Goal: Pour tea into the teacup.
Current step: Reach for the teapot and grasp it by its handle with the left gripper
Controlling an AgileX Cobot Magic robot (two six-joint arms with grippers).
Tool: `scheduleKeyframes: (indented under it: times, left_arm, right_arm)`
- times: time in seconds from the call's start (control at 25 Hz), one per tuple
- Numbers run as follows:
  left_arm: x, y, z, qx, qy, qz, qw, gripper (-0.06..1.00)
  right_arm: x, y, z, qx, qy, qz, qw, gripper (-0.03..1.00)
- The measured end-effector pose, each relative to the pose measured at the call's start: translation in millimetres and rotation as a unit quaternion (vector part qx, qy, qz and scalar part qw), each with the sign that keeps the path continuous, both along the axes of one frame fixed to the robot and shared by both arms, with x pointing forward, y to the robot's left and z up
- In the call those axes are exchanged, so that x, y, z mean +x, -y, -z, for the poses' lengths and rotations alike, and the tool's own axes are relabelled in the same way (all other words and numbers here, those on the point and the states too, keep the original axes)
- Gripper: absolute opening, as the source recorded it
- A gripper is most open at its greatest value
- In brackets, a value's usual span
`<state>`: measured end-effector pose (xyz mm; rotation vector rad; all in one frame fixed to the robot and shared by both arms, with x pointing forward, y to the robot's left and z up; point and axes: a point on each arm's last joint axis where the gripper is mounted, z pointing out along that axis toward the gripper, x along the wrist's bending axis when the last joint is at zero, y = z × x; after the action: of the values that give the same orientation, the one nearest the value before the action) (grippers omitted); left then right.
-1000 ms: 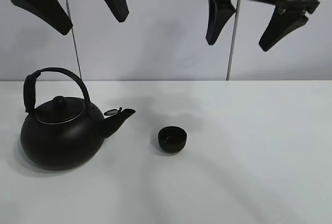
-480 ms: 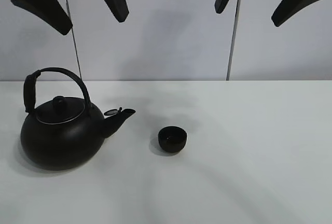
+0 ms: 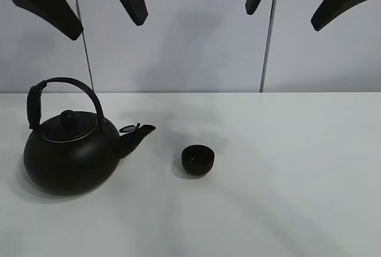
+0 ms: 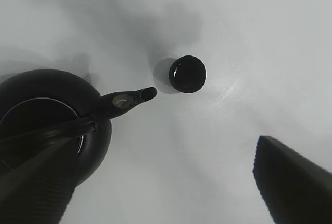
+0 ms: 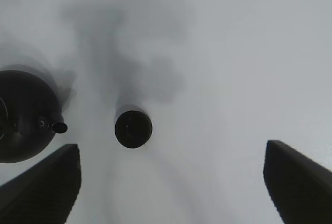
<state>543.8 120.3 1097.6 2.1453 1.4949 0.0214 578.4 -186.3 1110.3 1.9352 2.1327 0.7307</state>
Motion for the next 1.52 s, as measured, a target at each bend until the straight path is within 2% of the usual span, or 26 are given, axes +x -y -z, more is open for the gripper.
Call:
scheduleKeyframes:
  times: [0.24,0.56,0.84,1.04,1.2,1.32,1.4,1.44,1.52]
  left_arm:
    - [0.0,0.0,0.0,0.0,0.0,0.0,1.0,0.66]
    - [0.1,0.0,-0.1,0.0,0.001,0.0,1.0,0.66]
    - [1.7,0.6,-0.9,-0.005,0.009,-0.003,1.0,0.66]
    - [2.4,0.6,-1.2,-0.004,0.015,-0.001,1.0,0.66]
    - [6.5,-2.8,-2.6,0.017,0.047,0.003,0.999,0.66]
    - [2.6,-14.2,-8.5,0.047,0.091,-0.001,0.995,0.65]
    - [-14.9,-28.9,-11.0,0.082,0.15,0.007,0.985,0.64]
    - [-24.0,-35.4,-2.0,0.095,0.175,0.012,0.98,0.64]
    - [-44.8,-46.3,18.8,0.092,0.224,0.016,0.97,0.63]
  right_arm:
    - [0.3,-0.3,2.4,-0.001,-0.008,-0.001,1.0,0.66]
    - [10.9,-4.5,32.2,-0.014,-0.067,-0.003,0.998,0.66]
    - [11.3,-4.7,32.5,-0.013,-0.066,-0.003,0.998,0.66]
    - [15.4,-5.8,30.7,-0.005,-0.042,0.001,0.999,0.66]
    - [21.5,-7.1,27.6,0.005,-0.005,0.006,1.0,0.66]
    - [26.6,-8.2,24.5,0.015,0.027,0.01,0.999,0.66]
    - [29.8,-8.8,22.3,0.021,0.047,0.013,0.999,0.66]
    - [31.6,-9.1,21.1,0.024,0.058,0.014,0.998,0.66]
    - [34.9,-9.8,18.4,0.032,0.08,0.017,0.996,0.66]
